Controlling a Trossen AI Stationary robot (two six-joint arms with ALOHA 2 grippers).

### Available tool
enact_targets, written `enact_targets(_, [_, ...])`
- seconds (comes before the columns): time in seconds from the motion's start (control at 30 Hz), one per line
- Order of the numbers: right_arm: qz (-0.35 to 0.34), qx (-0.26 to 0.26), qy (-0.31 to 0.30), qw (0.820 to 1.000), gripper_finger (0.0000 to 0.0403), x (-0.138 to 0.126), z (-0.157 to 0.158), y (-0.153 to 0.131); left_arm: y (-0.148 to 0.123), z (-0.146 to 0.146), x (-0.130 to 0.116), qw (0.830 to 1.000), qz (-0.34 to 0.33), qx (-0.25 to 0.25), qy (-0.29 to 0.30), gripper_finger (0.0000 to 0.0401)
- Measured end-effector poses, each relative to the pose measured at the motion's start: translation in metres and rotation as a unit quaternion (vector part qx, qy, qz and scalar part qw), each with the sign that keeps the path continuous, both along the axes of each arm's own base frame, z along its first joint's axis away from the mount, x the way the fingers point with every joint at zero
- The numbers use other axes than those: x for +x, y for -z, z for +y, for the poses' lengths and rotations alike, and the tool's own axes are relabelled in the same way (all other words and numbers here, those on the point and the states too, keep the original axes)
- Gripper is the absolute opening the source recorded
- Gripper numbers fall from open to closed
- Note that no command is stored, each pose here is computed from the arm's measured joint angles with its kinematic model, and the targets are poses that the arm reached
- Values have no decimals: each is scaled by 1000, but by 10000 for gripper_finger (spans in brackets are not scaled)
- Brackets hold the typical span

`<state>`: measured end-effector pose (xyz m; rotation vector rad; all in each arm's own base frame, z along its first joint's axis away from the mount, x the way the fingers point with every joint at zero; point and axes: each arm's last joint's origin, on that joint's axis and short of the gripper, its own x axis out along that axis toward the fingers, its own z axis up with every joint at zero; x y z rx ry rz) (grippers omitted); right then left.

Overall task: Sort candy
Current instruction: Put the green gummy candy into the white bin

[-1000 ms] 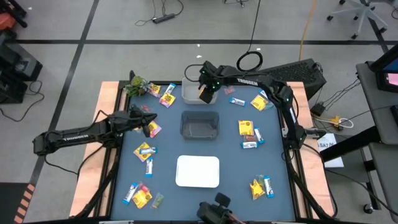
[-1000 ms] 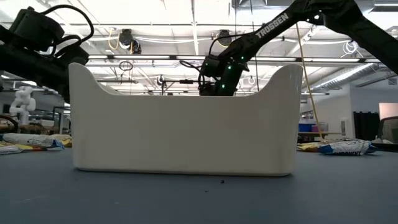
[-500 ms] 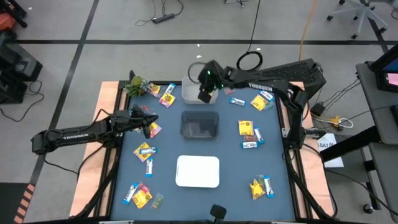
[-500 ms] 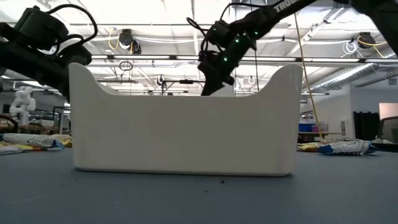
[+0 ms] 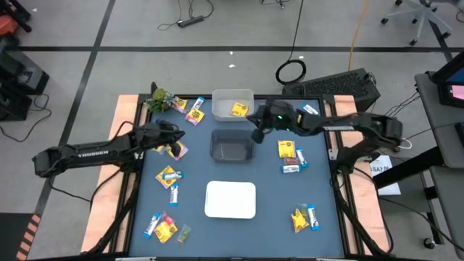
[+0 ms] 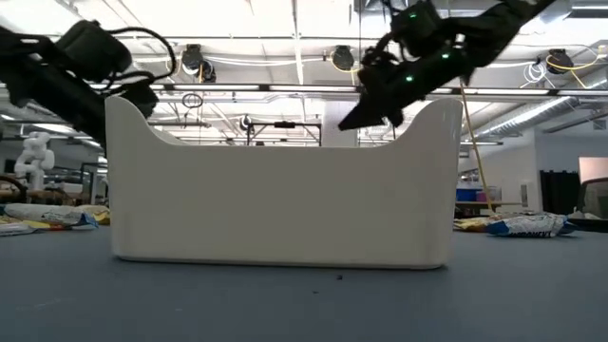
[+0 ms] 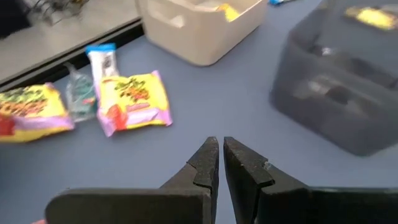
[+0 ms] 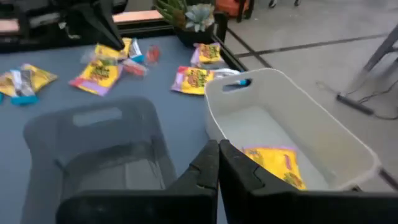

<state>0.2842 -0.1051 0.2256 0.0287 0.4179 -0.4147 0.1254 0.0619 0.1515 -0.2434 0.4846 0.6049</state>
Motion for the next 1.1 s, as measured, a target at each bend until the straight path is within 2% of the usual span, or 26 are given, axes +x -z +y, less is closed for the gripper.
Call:
enact_targets(0.13, [7, -22, -6, 1000, 0, -17, 5, 1, -3, 15, 5, 999, 28, -17, -35, 30])
enact_targets(0.23, [4, -38, -7, 999, 0, -22, 2, -4, -6, 28, 9, 996, 52, -48, -47, 24])
enact_targets(0.4, [6, -33, -31, 999, 0, -24, 1, -3, -12, 50, 19, 994, 54, -91, -23, 4])
enact_targets(0.57, [17, -31, -42, 999, 0, -22, 8, -1, -14, 64, 27, 993, 91, -76, -5, 6])
enact_targets(0.73, [19, -38, -54, 998, 0, -20, 12, -1, -18, 83, 34, 991, 119, -56, -40, 8])
enact_targets(0.93, [17, -37, -55, 998, 0, -20, 13, -1, -16, 103, 42, 986, 148, -53, -53, 48])
enact_targets(1.1, [14, -30, -52, 998, 0, -20, 13, -1, -11, 124, 45, 978, 176, -58, -93, 95])
